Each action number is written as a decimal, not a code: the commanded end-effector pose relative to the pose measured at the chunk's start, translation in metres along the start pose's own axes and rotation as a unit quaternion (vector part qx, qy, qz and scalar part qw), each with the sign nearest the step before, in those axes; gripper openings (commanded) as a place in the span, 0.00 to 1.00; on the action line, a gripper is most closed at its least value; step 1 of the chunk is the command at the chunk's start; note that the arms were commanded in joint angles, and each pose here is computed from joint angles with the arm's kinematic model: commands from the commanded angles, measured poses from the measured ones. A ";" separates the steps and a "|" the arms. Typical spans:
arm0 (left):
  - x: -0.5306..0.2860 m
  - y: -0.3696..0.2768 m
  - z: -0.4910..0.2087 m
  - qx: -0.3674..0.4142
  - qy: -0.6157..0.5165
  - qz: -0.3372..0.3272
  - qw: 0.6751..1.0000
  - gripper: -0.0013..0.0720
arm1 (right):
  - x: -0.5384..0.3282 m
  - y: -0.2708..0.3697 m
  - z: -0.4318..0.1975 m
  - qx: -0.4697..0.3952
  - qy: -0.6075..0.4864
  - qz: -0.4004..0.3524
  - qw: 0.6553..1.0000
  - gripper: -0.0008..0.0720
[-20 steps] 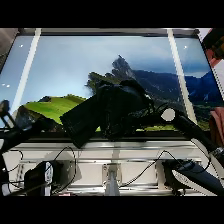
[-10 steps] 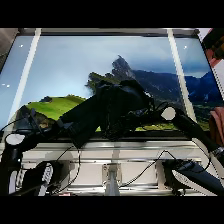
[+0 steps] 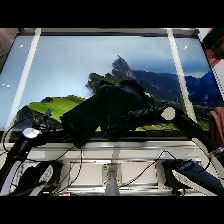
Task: Fold the clothes and pants, and hang the long-sleeved shirts on hangers.
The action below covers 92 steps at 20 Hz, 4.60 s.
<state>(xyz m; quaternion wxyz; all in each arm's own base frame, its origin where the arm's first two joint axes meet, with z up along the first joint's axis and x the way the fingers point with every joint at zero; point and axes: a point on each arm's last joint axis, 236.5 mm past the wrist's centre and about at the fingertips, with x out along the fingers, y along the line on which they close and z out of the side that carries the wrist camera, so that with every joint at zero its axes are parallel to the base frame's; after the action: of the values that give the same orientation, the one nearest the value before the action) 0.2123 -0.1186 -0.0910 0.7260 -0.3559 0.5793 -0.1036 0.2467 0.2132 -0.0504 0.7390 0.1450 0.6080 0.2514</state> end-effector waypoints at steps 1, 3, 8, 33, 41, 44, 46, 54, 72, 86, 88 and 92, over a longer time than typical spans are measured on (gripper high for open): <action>0.003 0.003 0.003 0.012 0.003 0.013 1.000 0.92 | 0.000 0.000 0.000 0.000 0.000 0.000 1.000 0.08; -0.004 -0.010 0.006 0.027 0.011 0.002 1.000 0.92 | 0.000 0.000 0.000 0.000 0.000 0.000 1.000 0.08; -0.034 -0.008 0.034 0.122 0.011 0.072 0.990 0.91 | 0.000 0.000 0.000 -0.001 0.000 -0.001 1.000 0.08; 0.025 0.002 0.023 0.038 0.060 0.063 0.995 0.48 | 0.000 -0.003 0.000 -0.006 0.001 -0.006 1.000 0.08; -0.050 -0.088 0.093 0.150 -0.112 -0.003 0.982 0.06 | -0.034 0.005 0.037 -0.072 -0.059 -0.033 0.995 0.07; -0.131 -0.134 0.151 0.178 -0.282 -0.030 0.942 0.06 | -0.079 0.003 0.087 -0.146 -0.127 -0.103 0.976 0.07; -0.198 -0.146 0.185 0.173 -0.404 -0.034 0.898 0.06 | -0.120 -0.003 0.127 -0.166 -0.188 -0.159 0.955 0.07; -0.314 -0.125 0.231 0.141 -0.603 0.010 0.785 0.06 | -0.319 -0.099 0.238 -0.026 -0.467 -0.252 0.847 0.07; -0.238 -0.056 0.286 0.105 -0.542 0.086 0.829 0.06 | -0.286 -0.237 0.288 0.056 -0.412 -0.304 0.857 0.07; -0.249 -0.095 0.299 0.141 -0.598 0.073 0.785 0.06 | -0.272 -0.227 0.312 -0.020 -0.415 -0.313 0.854 0.07; -0.291 -0.125 0.282 0.198 -0.631 0.077 0.746 0.06 | -0.306 -0.206 0.293 -0.060 -0.390 -0.341 0.853 0.07; -0.356 -0.170 0.225 0.266 -0.672 0.062 0.688 0.05 | -0.370 -0.144 0.235 -0.066 -0.384 -0.344 0.855 0.07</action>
<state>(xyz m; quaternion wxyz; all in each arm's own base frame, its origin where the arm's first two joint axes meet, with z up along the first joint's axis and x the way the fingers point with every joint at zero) 0.3918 0.0595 0.2609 0.9872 -0.1335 -0.0450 0.0753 0.5046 -0.0955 0.1982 0.9668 -0.0082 0.2476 -0.0624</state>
